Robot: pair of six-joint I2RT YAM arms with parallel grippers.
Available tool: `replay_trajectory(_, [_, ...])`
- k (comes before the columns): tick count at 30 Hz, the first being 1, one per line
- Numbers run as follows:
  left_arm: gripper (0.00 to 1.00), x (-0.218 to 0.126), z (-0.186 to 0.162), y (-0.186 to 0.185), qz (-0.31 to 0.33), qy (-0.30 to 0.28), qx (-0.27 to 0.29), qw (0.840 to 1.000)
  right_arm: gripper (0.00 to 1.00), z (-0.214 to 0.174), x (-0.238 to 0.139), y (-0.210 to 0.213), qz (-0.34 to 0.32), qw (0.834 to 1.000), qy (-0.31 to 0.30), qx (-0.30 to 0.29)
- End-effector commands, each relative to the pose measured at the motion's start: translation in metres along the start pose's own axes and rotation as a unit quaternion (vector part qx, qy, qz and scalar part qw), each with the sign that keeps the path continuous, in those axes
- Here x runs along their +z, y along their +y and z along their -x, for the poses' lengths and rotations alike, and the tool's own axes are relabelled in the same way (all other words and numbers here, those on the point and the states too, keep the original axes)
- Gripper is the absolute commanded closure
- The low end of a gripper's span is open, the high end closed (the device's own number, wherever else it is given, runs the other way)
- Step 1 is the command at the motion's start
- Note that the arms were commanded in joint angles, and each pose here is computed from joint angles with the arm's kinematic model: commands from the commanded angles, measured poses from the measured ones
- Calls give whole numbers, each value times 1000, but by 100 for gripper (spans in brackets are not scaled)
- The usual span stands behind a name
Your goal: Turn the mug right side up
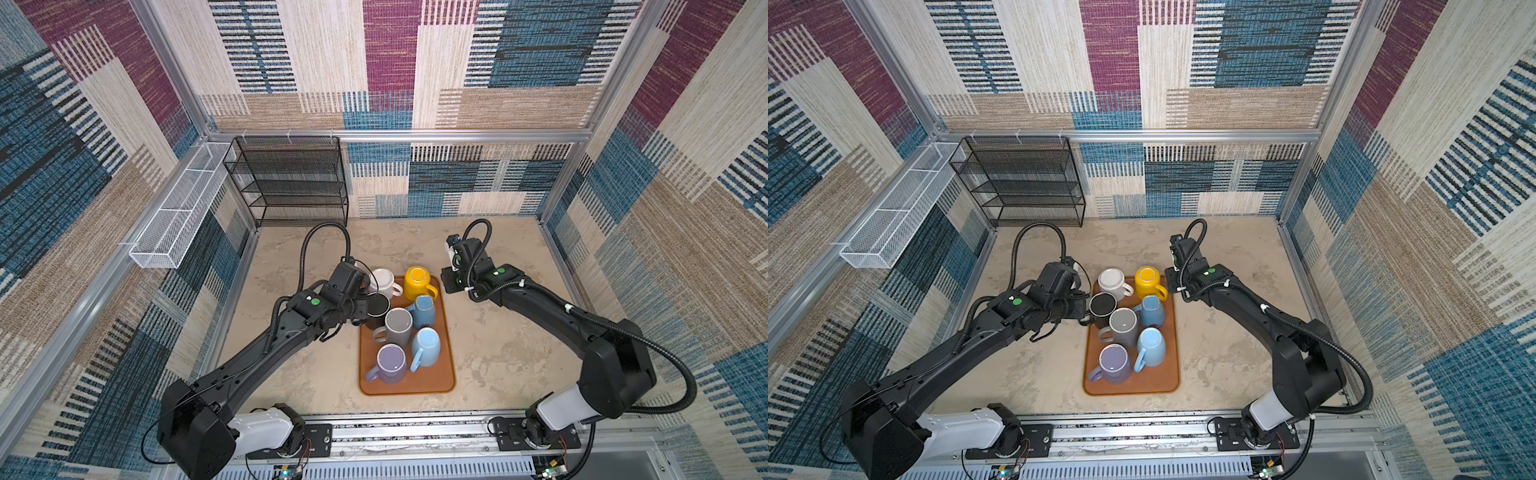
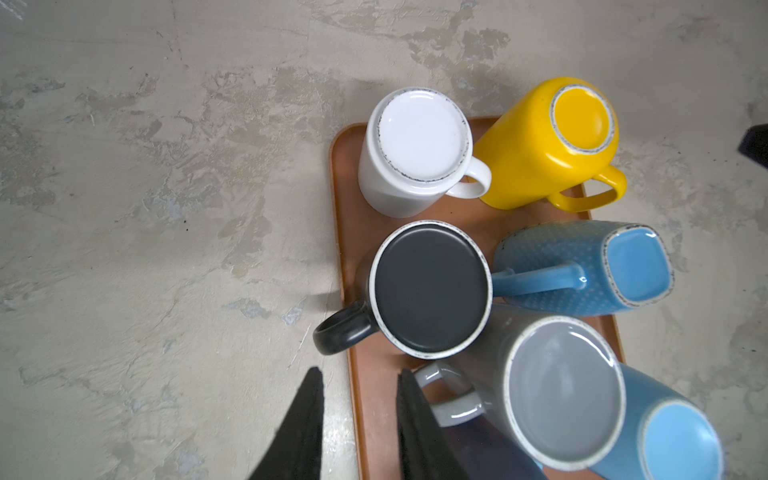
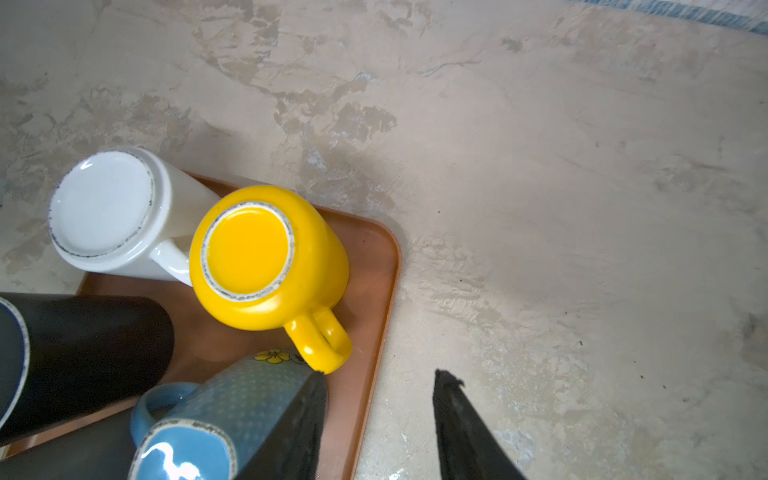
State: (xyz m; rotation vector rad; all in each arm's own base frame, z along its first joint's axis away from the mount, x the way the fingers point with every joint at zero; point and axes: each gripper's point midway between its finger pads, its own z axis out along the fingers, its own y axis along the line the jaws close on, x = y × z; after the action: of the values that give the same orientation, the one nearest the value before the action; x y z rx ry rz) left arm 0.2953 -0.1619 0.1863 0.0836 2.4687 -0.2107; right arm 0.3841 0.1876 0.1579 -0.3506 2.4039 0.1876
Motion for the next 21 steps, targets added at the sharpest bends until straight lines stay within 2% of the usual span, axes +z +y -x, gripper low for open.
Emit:
replay_trajectory(1, [72, -3, 3, 1, -5, -7, 16, 1000, 54, 3, 10, 15, 44, 998, 10, -36])
replay_trajectory(10, [72, -2, 1, 12, 5, -7, 9, 1000, 54, -6, 33, 32, 87, 993, 45, -60])
replay_trajectory(21, [73, 2, 4, 11, -6, -6, 4, 1000, 56, -18, 47, 40, 107, 990, 71, -61])
